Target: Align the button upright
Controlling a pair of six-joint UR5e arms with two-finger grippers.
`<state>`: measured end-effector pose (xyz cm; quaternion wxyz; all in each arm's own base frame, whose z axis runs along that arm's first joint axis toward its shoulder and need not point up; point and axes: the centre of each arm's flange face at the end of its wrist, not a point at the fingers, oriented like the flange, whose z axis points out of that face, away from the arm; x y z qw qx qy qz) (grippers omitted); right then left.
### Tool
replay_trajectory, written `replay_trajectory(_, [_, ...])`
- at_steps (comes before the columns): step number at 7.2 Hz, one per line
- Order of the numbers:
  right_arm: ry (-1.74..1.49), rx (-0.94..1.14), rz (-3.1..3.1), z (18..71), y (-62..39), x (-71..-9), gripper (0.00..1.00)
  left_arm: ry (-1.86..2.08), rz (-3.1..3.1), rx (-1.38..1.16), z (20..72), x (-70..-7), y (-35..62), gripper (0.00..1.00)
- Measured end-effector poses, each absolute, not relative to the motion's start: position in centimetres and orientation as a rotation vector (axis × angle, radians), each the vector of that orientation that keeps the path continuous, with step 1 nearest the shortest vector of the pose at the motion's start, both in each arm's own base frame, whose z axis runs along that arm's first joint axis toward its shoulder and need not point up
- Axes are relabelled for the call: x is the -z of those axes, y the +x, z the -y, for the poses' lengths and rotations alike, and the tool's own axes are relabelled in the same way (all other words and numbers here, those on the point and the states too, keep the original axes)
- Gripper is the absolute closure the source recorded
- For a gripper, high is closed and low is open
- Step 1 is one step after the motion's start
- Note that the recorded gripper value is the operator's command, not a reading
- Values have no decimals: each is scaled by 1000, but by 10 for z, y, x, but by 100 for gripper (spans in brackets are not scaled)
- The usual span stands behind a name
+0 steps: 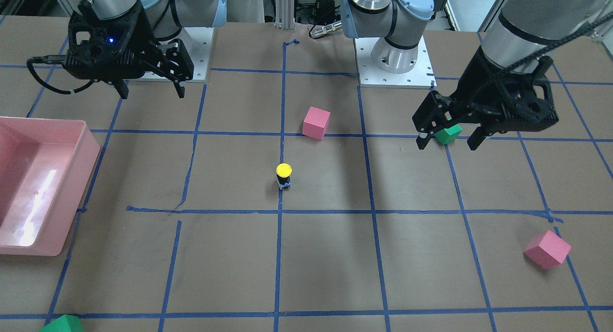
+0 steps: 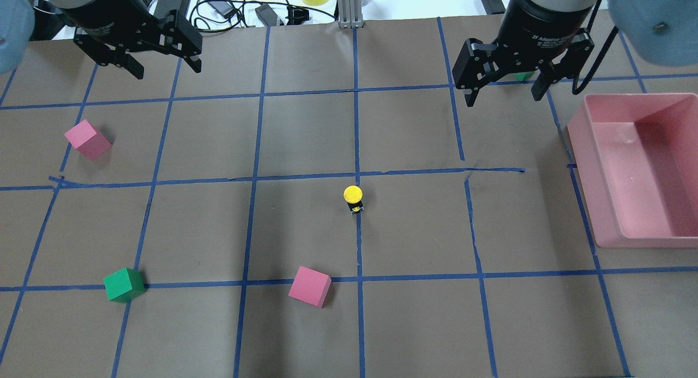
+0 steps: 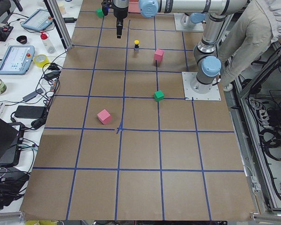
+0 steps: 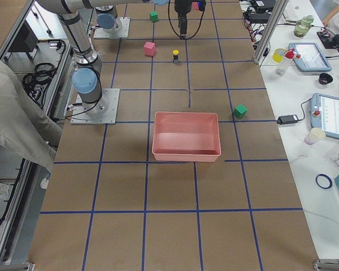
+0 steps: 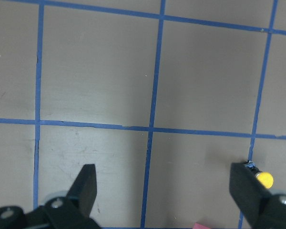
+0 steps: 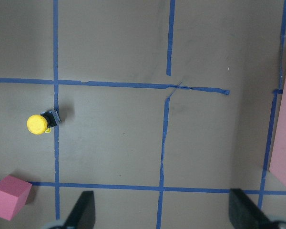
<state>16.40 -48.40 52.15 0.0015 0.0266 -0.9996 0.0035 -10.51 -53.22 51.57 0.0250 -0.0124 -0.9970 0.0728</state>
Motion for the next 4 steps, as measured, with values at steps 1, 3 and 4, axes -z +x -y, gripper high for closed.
replay_trajectory(1, [83,-11,3137,484,164,-521,0,-113,3112,-216,520,-515,-115,0])
replay_trajectory(3, [83,-11,3136,484,164,-521,0,-172,3145,-193,508,-512,-119,0])
replay_trajectory(4, [84,-8,3136,484,164,-521,0,-177,3150,-158,504,-510,-120,0])
